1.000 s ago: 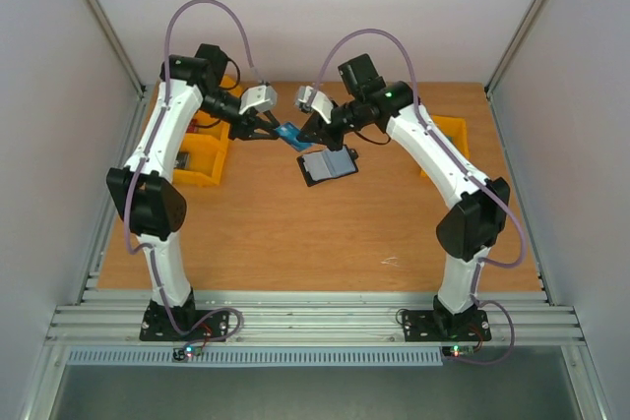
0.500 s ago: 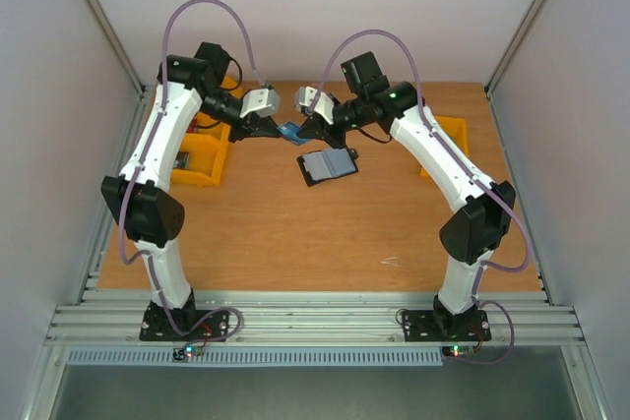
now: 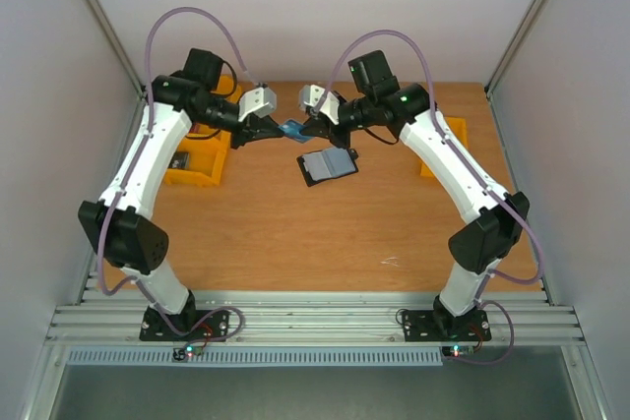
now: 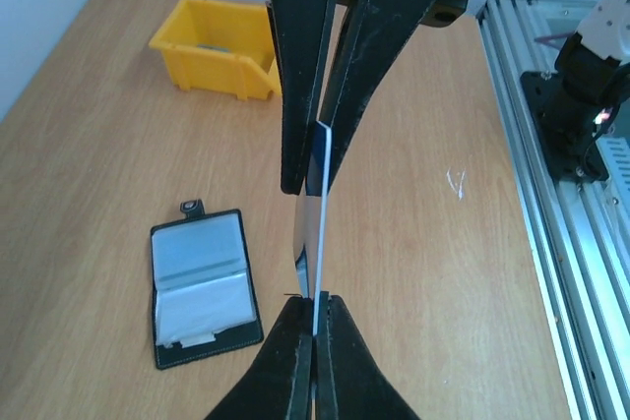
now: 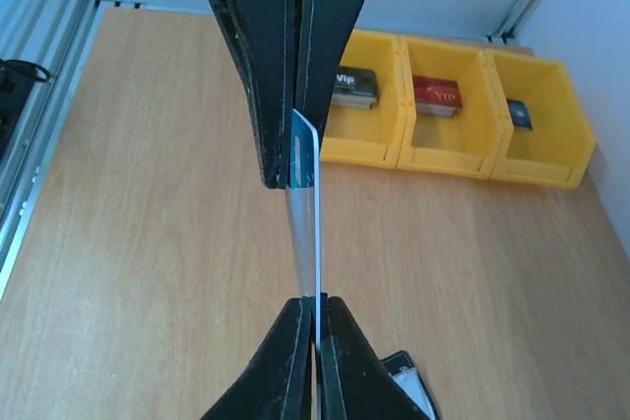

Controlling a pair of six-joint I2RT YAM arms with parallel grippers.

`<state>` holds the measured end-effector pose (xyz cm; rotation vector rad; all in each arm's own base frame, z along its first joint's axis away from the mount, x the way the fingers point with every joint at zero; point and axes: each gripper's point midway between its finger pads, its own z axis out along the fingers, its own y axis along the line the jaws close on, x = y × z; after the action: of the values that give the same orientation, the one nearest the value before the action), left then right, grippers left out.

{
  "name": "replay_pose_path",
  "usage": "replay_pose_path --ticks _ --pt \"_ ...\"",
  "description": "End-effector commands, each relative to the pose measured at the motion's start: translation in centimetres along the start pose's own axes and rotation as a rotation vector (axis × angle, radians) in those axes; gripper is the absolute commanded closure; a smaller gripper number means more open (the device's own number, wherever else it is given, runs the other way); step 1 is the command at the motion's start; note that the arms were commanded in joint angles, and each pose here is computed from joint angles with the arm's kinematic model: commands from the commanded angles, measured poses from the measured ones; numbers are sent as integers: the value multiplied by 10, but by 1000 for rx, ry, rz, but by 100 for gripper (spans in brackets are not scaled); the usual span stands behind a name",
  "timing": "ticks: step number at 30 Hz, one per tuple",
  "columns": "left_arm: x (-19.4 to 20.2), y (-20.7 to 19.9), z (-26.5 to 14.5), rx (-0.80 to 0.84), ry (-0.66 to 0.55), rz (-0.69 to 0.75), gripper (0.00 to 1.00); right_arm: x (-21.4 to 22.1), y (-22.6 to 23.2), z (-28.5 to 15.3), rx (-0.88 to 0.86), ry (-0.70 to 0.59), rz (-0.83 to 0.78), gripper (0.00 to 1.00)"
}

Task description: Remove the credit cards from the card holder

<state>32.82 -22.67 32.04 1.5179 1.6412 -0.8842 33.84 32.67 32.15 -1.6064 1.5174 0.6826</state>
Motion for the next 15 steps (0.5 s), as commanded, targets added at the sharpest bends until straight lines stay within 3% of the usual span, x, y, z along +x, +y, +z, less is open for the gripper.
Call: replay_pose_path --ticks 1,5,9,11,14,15 --pt "-31 -26 -6 38 -147 33 100 -20 0 -14 57 -54 -67 98" --pt "-35 -41 -10 43 -203 51 100 -35 8 -22 33 -107 -73 89" --pt "-49 -50 -20 20 -274 42 100 -51 13 -37 61 -162 -66 51" --pt "-59 -55 -30 3 -341 50 100 -58 14 -47 76 -201 -20 37" --pt "-69 -62 -44 23 -473 -35 100 -78 16 -78 19 -338 133 3" --pt "-70 -66 -48 8 -511 -17 100 -87 20 -87 -34 -391 192 2"
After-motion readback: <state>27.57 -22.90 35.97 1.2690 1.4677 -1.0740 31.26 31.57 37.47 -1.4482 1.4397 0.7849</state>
